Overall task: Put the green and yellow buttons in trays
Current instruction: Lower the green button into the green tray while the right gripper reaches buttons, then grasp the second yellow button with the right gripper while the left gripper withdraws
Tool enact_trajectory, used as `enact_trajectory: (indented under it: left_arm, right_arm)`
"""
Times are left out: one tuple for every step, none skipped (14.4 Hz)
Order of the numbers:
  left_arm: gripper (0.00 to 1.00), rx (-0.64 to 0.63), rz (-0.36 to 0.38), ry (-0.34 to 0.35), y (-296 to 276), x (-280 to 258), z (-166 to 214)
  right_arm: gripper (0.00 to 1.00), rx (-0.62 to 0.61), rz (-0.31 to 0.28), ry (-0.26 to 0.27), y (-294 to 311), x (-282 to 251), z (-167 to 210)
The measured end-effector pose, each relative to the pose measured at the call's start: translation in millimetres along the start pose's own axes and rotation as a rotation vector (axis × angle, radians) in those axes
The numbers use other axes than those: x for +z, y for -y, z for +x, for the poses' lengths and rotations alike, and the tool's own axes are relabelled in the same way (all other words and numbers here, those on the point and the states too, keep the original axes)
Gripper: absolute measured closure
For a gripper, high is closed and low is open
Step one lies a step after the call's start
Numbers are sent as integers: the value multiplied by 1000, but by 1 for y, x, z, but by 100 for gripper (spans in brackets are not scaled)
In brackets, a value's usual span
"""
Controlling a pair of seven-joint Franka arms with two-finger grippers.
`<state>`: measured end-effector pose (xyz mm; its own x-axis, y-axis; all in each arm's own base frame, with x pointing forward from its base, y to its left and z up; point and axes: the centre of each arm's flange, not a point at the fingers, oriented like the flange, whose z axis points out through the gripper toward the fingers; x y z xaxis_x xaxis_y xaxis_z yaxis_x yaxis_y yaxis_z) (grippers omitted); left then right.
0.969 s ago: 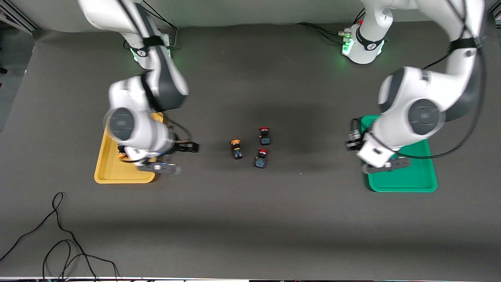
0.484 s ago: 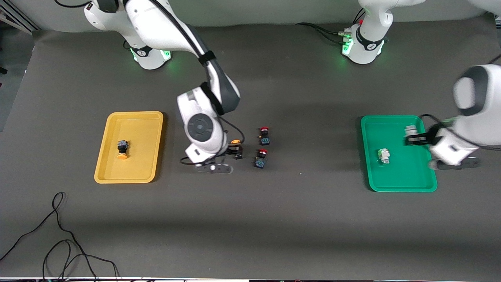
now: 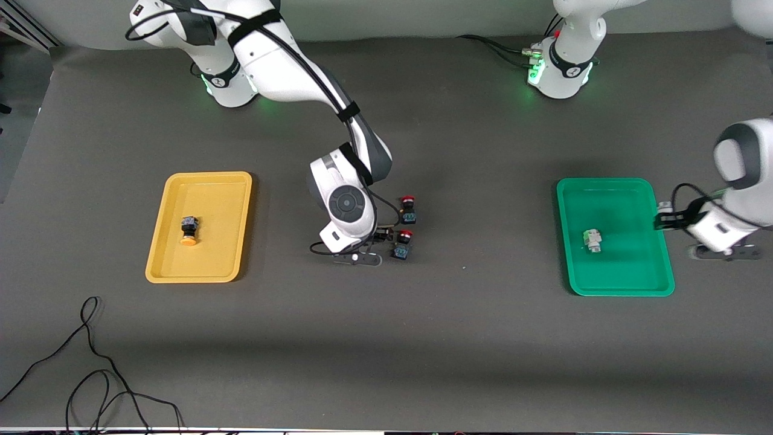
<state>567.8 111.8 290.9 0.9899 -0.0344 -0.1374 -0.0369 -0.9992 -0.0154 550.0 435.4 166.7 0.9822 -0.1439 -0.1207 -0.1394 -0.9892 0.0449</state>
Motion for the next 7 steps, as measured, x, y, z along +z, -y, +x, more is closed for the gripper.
enact_trajectory:
  left_arm:
    - [59,7,0,-11,-4,22,-1]
    - [59,11,-2,-20,-6,44,-2]
    - [59,13,-5,-22,-8,63,-4]
    - [59,15,-8,-18,-9,78,-4]
    - [59,16,-11,-12,-10,87,-5]
    - [59,15,-12,-8,-10,91,-5]
    - [53,13,-11,-9,-8,90,-5]
  right_arm:
    - [4,1,-5,3,-1,4,0]
    - [14,6,-7,4,-1,6,0]
    - [27,13,-2,5,0,5,0]
    - [37,21,1,3,1,2,0]
    - [47,23,6,0,2,-1,1]
    - [59,23,12,-3,3,-4,1]
    - [67,23,17,-8,4,-8,2]
